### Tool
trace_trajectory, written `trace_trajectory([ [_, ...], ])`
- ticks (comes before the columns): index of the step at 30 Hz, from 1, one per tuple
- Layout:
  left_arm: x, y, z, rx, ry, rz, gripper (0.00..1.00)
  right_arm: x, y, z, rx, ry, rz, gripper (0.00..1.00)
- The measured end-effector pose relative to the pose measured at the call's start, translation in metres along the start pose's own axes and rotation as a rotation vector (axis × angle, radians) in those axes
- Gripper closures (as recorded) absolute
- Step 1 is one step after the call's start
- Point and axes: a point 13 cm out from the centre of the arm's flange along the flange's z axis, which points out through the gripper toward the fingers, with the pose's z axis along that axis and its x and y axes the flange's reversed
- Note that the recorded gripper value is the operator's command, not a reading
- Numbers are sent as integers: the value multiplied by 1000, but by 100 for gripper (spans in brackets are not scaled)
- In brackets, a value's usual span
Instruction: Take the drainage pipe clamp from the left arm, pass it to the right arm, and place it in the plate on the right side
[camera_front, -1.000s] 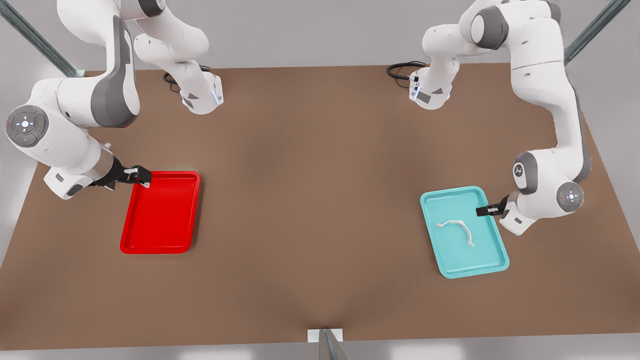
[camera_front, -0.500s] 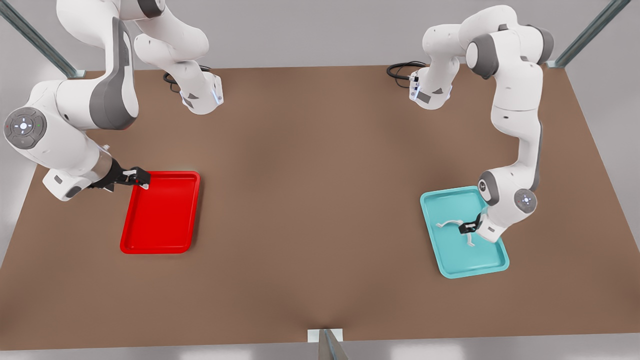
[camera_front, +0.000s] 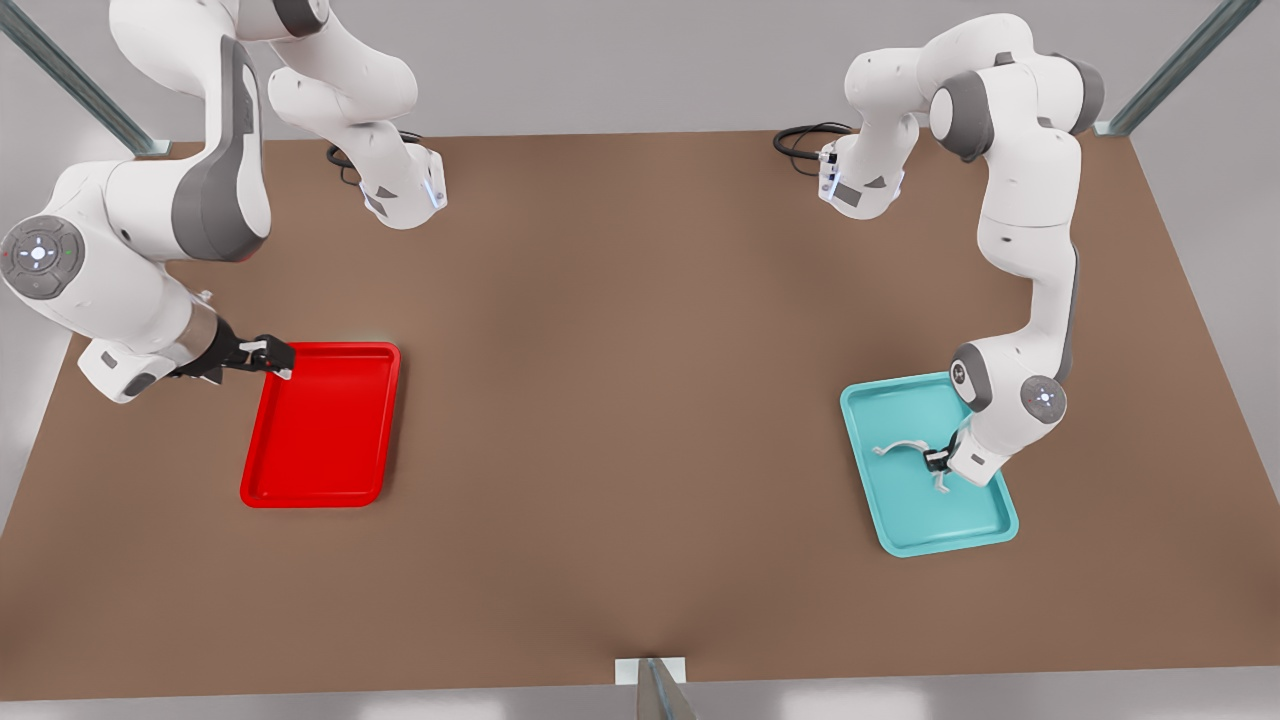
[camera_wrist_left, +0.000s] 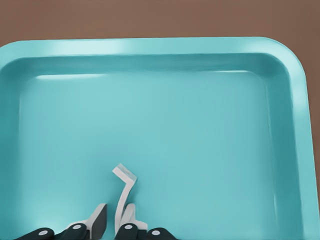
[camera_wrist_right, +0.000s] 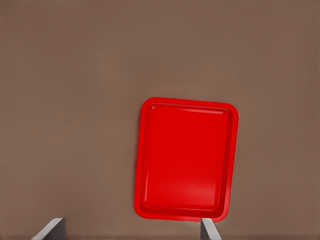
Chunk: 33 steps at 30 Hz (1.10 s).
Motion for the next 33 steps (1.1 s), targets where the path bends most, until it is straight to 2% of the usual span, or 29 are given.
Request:
trace_trajectory([
  [2, 0, 0, 1, 0, 0, 3, 70, 0, 0, 0, 0, 0, -1, 0],
  [4, 0, 0, 1, 0, 0, 5, 79, 0, -1, 0, -1, 0, -3, 0],
  [9, -4, 0, -2, -2, -9, 8, 79, 0, -3, 1, -1, 1, -3, 0],
  [12, -26, -10, -24, 5, -33, 18, 79, -1, -3, 3, -1, 4, -5, 0],
  [14, -50, -38, -56, 20, -51, 38, 79, -1, -2, 3, -1, 5, -7, 0],
  [18, -76, -163, -127, 72, -43, 93, 79, -8, 9, 17, -2, 23, -24, 0],
  [22, -27, -302, -148, 123, 59, 46, 79, -29, 23, 37, -36, 27, -28, 0],
  [29, 62, -494, -185, 251, 181, -212, 79, -59, 114, 62, -74, 12, -88, 0],
  [33, 81, -565, -201, 342, 191, -368, 79, -58, 183, 78, -88, 15, -118, 0],
])
